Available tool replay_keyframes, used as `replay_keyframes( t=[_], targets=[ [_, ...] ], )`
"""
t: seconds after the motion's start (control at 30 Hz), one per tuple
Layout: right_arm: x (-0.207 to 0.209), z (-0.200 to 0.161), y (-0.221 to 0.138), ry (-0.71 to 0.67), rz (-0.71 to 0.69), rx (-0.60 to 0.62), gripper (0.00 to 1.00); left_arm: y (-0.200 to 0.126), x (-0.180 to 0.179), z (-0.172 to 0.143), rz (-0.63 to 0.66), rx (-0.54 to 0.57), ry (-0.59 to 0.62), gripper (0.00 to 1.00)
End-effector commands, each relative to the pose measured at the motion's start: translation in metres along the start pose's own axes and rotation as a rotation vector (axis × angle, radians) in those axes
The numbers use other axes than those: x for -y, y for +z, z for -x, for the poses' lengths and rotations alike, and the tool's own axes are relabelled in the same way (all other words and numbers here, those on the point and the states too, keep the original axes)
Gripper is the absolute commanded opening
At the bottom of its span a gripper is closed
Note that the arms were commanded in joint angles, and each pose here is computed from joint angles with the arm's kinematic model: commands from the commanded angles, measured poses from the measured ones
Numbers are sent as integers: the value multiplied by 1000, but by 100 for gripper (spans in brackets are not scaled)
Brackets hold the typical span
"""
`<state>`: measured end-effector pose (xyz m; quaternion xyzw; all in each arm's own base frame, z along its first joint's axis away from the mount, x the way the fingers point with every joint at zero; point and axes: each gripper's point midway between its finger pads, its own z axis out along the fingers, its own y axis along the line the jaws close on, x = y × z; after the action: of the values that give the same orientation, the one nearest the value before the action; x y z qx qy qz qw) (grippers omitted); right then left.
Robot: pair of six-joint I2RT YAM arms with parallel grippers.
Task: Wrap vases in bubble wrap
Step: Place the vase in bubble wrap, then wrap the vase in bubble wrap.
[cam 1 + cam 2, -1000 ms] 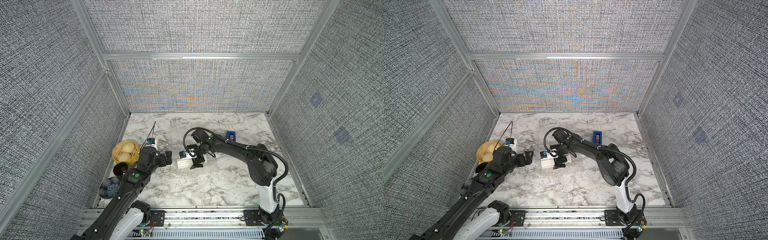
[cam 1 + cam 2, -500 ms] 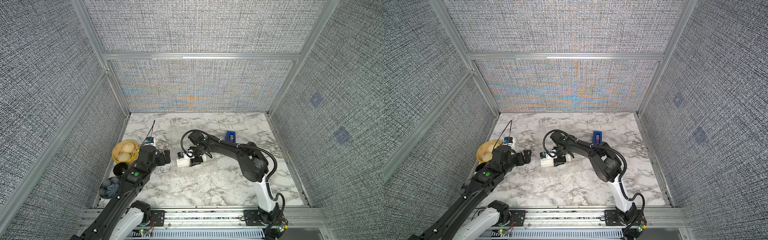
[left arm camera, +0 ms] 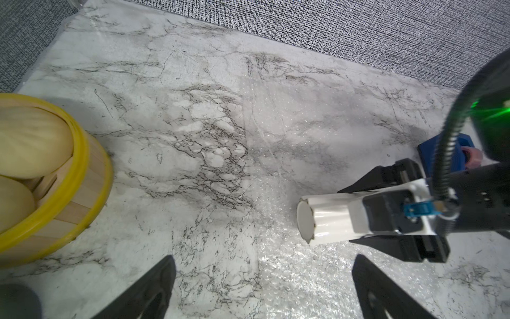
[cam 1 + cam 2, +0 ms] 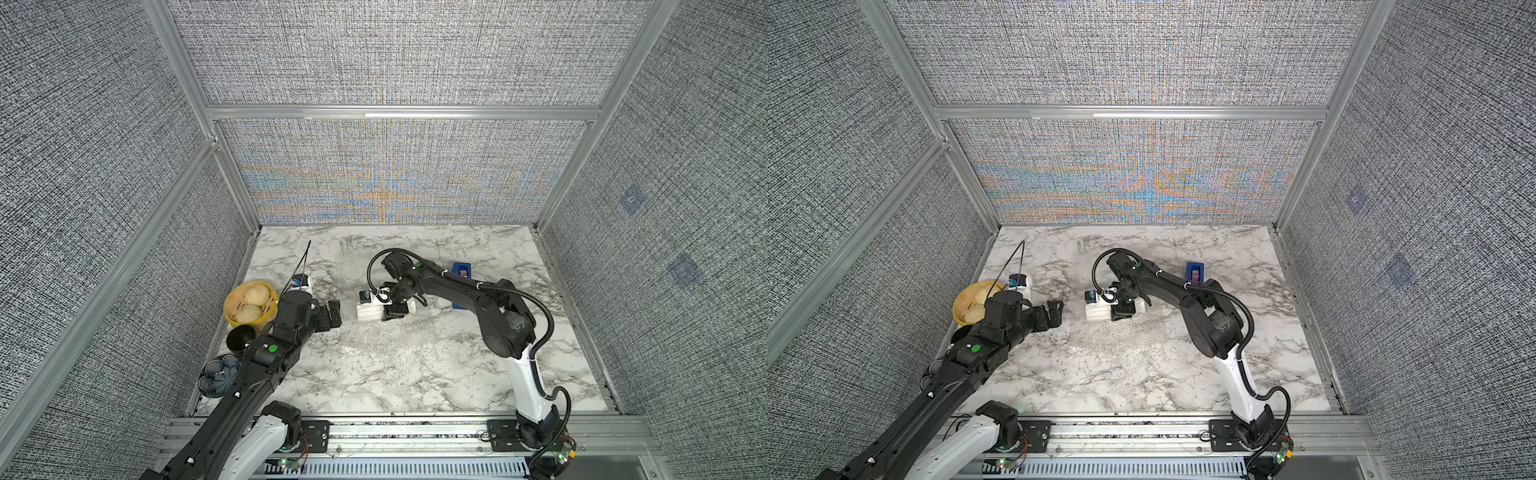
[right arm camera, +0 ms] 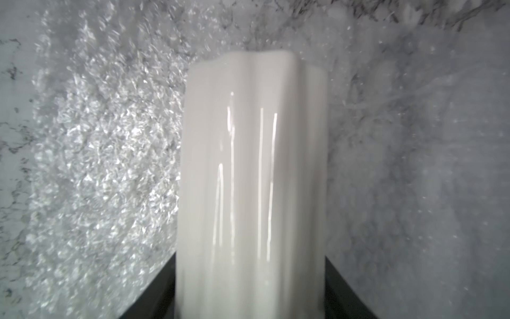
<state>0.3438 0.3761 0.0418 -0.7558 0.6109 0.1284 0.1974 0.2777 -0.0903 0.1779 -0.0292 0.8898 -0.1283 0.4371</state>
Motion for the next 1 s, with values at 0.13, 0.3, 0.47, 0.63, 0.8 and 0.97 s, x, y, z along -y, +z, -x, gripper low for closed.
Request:
replay_keyframes(
  t=[0.13,0.3,0.47,0.63,0.8,0.97],
  targets=[
    [7,2,-1,12,-32,3,83,-5,2,4,-12,6,24,99],
    [25,34,-73,-5,-147,42,90,-4,11,6,-56,12,30,99],
    [-48,38,-124,-68,-105,155,79,6,20,7,-108,27,34,99],
    [-123,2,-83,-28,-55,127,75,16,25,5,-144,45,-10,100],
    [-107,-17,-45,14,-76,-6,67,19,27,6,-151,39,10,100],
    [-102,-26,-19,13,-60,-49,67,15,30,11,-155,47,52,99]
  ],
)
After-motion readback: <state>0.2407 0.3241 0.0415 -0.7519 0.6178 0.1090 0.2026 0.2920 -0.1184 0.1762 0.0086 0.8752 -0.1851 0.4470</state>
